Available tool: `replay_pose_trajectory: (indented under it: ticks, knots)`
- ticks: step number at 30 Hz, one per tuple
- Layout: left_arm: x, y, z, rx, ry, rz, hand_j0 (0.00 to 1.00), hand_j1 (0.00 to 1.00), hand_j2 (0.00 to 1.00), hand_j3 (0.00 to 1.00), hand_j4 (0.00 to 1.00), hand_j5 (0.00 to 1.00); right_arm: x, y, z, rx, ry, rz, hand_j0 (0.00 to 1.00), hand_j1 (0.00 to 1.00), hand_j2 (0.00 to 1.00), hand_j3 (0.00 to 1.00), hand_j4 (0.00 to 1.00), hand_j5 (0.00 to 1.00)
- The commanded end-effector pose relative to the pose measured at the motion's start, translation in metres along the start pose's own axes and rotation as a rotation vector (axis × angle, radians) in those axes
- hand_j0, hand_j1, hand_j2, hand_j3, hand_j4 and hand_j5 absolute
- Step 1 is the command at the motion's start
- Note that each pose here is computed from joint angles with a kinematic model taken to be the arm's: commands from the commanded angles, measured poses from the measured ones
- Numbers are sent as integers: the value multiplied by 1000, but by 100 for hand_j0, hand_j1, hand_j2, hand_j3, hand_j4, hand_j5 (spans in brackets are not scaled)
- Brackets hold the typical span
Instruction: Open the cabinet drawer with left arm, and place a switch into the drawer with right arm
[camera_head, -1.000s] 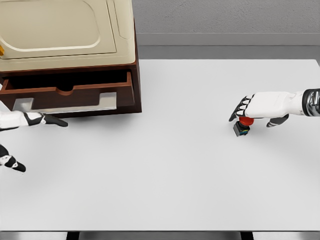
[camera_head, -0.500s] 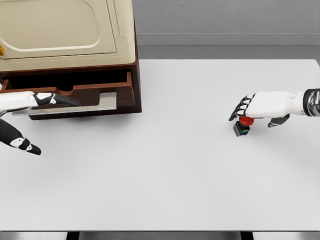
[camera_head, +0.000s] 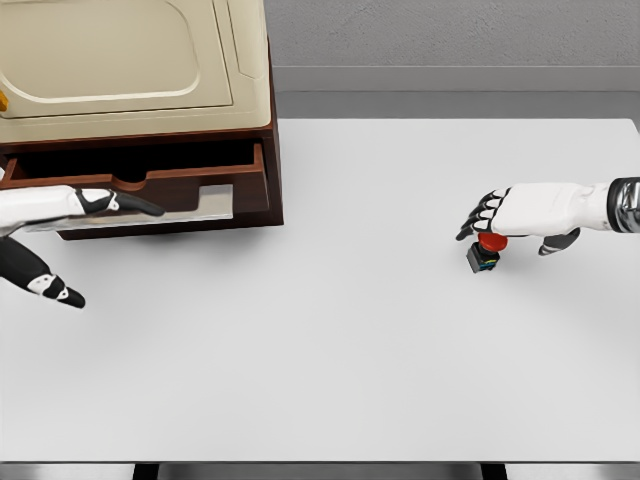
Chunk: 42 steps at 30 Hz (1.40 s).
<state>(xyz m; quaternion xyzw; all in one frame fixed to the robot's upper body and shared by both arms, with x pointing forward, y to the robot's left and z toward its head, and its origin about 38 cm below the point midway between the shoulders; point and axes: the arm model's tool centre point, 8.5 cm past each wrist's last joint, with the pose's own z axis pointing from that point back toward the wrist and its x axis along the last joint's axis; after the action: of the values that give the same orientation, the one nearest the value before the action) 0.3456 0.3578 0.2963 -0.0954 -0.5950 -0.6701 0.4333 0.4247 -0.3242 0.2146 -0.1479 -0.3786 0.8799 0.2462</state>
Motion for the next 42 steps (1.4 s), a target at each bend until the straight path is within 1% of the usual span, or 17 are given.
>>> replay_pose_trajectory:
  ticks: [1,2,4,5,17,18,20,22,24,27,33,35,39,42]
  knots:
    - [-6,4,0,16,32,25,100,100,100,100,100,100,1,-1,0,-4,-3,1,97,97,97,97,97,97]
    - [-7,6,1,24,40,31,100,100,100,100,100,100,1,-2,0,-7,-4,1,97,97,97,97,97,97]
    - [-15,10,6,43,68,46,100,100,100,100,100,100,2,-2,0,-6,-5,1,99,99,99,99,99,99]
    - [-16,10,6,44,75,49,100,100,100,100,100,100,2,-2,0,-6,-5,1,100,100,100,100,100,100]
    - [-20,0,5,22,85,61,100,100,100,100,100,100,1,-2,1,-6,-2,0,100,100,100,100,100,100]
    - [-20,-1,5,12,92,49,100,100,100,100,100,100,1,-2,1,-5,-2,2,100,100,100,100,100,100]
    - [-20,-4,5,5,90,49,100,100,100,100,100,100,1,-2,1,-5,-2,2,100,100,100,100,100,100]
    - [-15,-6,3,-7,77,40,100,100,100,100,100,100,1,-2,1,-5,-2,1,100,100,100,100,100,100]
    - [-15,-8,4,-12,78,40,100,100,100,100,100,100,0,-1,1,-4,1,0,100,100,100,100,100,100]
    - [-12,-14,5,-26,44,26,100,100,100,100,100,100,0,-1,1,-4,1,0,100,100,100,100,100,100]
    - [-5,-19,13,-40,16,-2,100,100,100,100,100,100,0,-1,1,-4,1,0,100,100,100,100,100,100]
    - [-5,-18,17,-39,25,-5,100,100,100,100,100,100,0,-1,1,-4,1,0,100,100,100,100,100,100]
    - [-3,-23,18,-54,27,1,100,100,100,100,100,100,0,-1,1,-4,1,0,100,100,100,100,100,100]
    - [-3,-23,22,-55,39,3,100,100,100,100,100,100,0,-1,1,-4,1,0,100,100,100,100,100,100]
